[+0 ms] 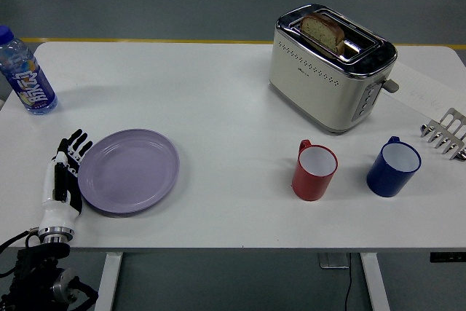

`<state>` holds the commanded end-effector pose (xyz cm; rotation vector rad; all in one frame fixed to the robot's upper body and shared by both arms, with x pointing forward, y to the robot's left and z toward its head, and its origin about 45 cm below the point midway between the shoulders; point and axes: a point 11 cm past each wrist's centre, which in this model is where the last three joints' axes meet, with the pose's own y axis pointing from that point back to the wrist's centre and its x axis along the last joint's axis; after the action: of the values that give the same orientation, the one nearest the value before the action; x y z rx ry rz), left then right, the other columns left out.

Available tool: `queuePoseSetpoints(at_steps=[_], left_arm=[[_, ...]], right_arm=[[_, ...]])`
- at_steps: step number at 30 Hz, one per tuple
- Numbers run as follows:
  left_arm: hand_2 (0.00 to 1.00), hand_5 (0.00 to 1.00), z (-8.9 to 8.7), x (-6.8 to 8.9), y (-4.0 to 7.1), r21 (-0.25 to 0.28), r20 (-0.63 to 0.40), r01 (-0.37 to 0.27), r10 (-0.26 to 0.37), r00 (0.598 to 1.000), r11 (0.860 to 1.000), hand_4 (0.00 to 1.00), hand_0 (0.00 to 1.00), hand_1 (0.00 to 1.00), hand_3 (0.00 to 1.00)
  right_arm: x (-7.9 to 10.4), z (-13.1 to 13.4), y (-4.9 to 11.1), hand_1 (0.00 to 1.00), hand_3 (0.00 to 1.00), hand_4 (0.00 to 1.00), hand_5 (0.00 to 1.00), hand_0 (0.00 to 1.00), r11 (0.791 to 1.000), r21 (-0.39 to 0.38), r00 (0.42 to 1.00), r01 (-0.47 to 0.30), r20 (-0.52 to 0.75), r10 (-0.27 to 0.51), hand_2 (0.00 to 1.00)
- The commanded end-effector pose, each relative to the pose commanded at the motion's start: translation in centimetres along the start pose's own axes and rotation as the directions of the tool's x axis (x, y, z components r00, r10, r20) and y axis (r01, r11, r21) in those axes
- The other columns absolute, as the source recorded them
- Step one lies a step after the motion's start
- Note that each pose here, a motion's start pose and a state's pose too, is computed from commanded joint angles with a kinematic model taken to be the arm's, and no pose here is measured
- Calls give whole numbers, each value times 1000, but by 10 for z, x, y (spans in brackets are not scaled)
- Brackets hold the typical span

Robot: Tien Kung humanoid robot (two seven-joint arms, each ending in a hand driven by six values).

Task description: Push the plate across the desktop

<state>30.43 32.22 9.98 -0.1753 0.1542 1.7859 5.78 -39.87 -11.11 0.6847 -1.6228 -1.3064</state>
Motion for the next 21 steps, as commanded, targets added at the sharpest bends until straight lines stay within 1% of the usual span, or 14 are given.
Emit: queuePoseSetpoints(at_steps=[6, 8, 12, 14, 18, 21], left_arm=[[891, 998, 0, -16, 0, -8, -25, 22, -23, 999, 1000, 530, 838, 868, 838], [889, 998, 0, -18, 0, -8, -27, 25, -25, 999, 1000, 529, 837, 865, 837], [889, 998, -1, -29, 0, -12, -36, 43, -44, 998, 999, 529, 837, 865, 837], [888, 998, -2, -36, 1, -10, -42, 58, -59, 997, 998, 524, 834, 862, 832], [888, 998, -5, -45, 3, -2, -59, 75, -75, 995, 997, 524, 834, 862, 832], [886, 998, -6, -49, 5, 3, -65, 85, -84, 994, 996, 520, 830, 862, 832]], right_arm=[[1, -2, 0, 619, 779, 514, 560, 646, 1000, 8, 1000, -3, -4, 3, 701], [1, -2, 0, 619, 779, 513, 561, 646, 1000, 9, 1000, -3, -5, 3, 697], [1, -4, 1, 619, 779, 513, 561, 646, 1000, 12, 1000, -1, -7, 1, 697], [1, -5, 1, 619, 779, 514, 559, 646, 1000, 14, 1000, -1, -8, 1, 697], [1, -5, 1, 619, 779, 514, 559, 646, 1000, 16, 1000, -1, -9, 1, 697], [1, -6, 1, 619, 779, 514, 561, 646, 1000, 16, 1000, -1, -10, 1, 695]])
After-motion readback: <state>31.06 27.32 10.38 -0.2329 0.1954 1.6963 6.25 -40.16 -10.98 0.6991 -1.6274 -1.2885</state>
